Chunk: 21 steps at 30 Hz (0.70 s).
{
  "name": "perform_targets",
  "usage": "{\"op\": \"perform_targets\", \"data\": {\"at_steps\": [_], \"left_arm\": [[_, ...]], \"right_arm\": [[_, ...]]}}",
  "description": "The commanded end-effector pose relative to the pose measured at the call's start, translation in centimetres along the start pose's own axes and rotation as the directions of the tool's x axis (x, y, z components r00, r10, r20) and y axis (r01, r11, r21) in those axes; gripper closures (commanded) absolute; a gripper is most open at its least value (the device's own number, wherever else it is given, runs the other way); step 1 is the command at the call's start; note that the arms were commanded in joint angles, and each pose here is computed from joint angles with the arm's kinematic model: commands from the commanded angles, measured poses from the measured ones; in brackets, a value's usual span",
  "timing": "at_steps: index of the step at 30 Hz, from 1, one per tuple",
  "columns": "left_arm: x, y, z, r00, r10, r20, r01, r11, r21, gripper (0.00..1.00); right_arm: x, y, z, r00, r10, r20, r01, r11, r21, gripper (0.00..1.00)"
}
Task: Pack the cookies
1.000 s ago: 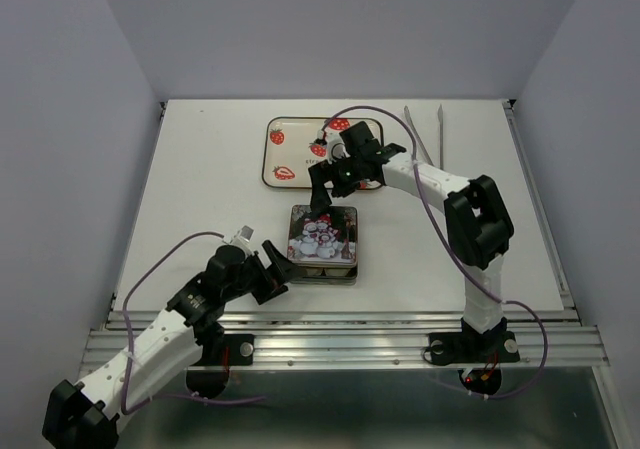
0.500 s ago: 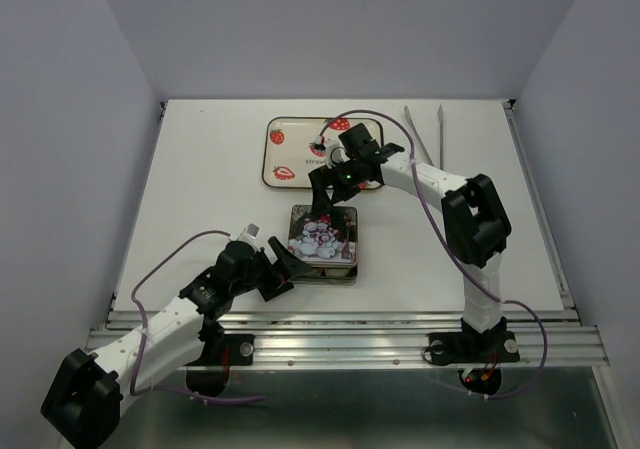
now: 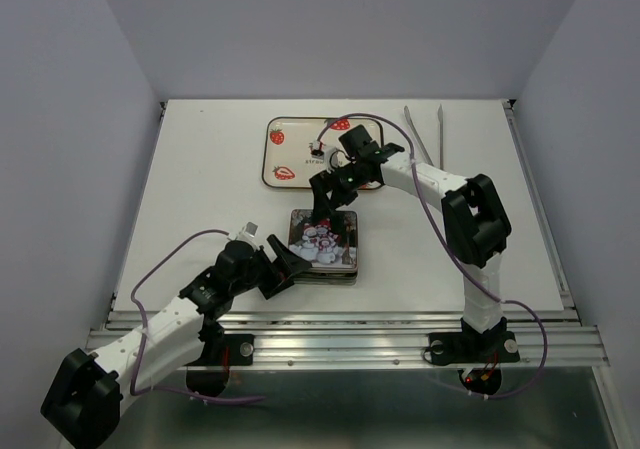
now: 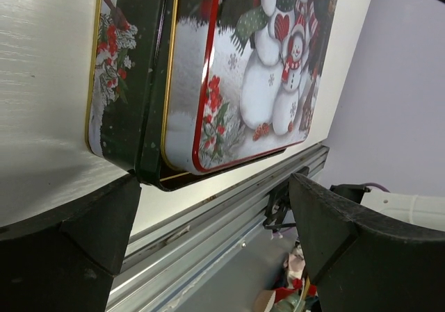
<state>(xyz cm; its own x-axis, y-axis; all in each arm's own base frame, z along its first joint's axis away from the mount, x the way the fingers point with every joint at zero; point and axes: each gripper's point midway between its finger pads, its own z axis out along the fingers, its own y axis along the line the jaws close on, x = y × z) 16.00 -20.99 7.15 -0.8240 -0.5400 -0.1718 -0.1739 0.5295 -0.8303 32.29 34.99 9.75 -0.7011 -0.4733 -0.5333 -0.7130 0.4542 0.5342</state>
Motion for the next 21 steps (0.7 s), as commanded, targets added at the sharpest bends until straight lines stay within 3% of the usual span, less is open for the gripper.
{"op": "perform_targets", "data": {"at_steps": [1, 13, 21], "left_arm": [[-0.5, -0.8, 0.2, 1.000, 0.010, 0.025, -0.010, 1.000, 0.026, 0.01], [-0.8, -1.0, 0.2, 0.999, 0.003, 0.038, -0.004, 1.000, 0.025, 0.01], [-1.2, -0.9, -0.3, 0.998, 0.015, 0.056, -0.014, 1.000, -0.016, 0.01]], "right_arm": [[-0.9, 2.7, -1.8, 0.997, -0.068, 0.024, 0.070, 0.994, -0.081, 0.00], [-1.1, 4.3, -3.1, 0.996, -0.082, 0.047, 0.087, 0.990, -0.107, 0.00], [-1.8, 3.6, -3.9, 0.993, -0.093, 0.068, 0.095, 0.995, -0.025, 0.00]]}}
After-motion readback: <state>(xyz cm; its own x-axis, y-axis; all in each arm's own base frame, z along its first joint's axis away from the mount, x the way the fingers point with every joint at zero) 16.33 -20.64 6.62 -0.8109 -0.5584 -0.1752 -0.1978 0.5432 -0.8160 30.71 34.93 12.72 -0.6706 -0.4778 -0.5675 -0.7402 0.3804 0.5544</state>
